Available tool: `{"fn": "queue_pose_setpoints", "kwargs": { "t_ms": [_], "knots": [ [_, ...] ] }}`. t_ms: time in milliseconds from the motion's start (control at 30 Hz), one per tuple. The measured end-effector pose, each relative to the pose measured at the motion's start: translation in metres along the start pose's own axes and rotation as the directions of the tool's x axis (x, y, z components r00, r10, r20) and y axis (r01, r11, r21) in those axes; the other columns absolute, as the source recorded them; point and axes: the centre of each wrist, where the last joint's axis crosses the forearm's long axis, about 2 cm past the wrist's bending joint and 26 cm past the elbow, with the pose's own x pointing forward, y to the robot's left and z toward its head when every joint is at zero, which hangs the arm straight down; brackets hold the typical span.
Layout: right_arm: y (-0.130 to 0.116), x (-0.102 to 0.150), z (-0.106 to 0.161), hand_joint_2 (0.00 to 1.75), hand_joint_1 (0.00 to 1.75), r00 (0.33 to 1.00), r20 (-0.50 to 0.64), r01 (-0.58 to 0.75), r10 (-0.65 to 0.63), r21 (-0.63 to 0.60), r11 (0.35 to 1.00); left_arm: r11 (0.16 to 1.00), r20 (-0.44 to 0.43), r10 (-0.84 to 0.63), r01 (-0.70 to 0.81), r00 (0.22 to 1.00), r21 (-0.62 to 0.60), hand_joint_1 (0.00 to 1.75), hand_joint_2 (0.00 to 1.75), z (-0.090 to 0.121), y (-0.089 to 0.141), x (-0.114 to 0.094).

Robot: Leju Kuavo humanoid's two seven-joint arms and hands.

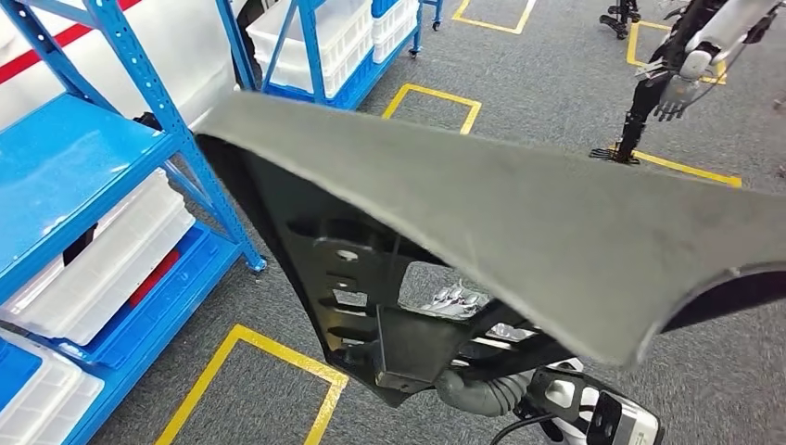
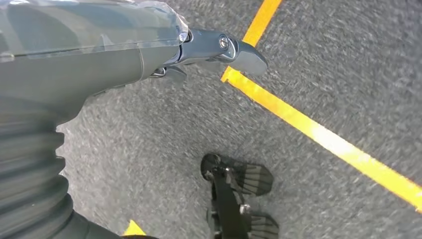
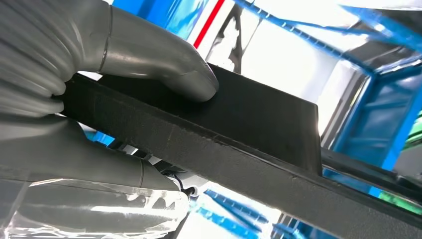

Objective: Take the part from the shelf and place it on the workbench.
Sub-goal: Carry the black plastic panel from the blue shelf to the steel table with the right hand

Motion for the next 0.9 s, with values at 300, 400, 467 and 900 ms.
{"fn": "queue_pose_setpoints", "kwargs": {
  "t_ms": [300,400,467,900],
  "knots": [
    [0.01,0.003,0.005,1.75,1.75,1.0,-0.006,0.018,-0.018,0.003,1.0,1.0,0.004,0.0,0.0,1.0,0.003,0.0,1.75,0.001,0.0,-0.002],
    [0.013,0.004,0.004,1.75,1.75,0.999,0.006,0.031,-0.031,0.009,0.999,1.0,0.017,0.007,-0.007,1.0,0.004,0.0,1.75,0.0,-0.001,-0.001],
    [0.015,0.005,0.004,1.75,1.75,0.999,0.02,0.04,-0.04,0.011,0.999,1.0,0.019,0.01,-0.01,1.0,0.006,0.0,1.75,0.001,-0.003,-0.001],
    [0.022,0.011,0.014,1.75,1.75,0.996,0.042,0.082,-0.081,-0.003,0.997,1.0,0.014,0.006,-0.007,1.0,0.017,0.0,1.75,0.003,-0.001,-0.006]
  ]
}}
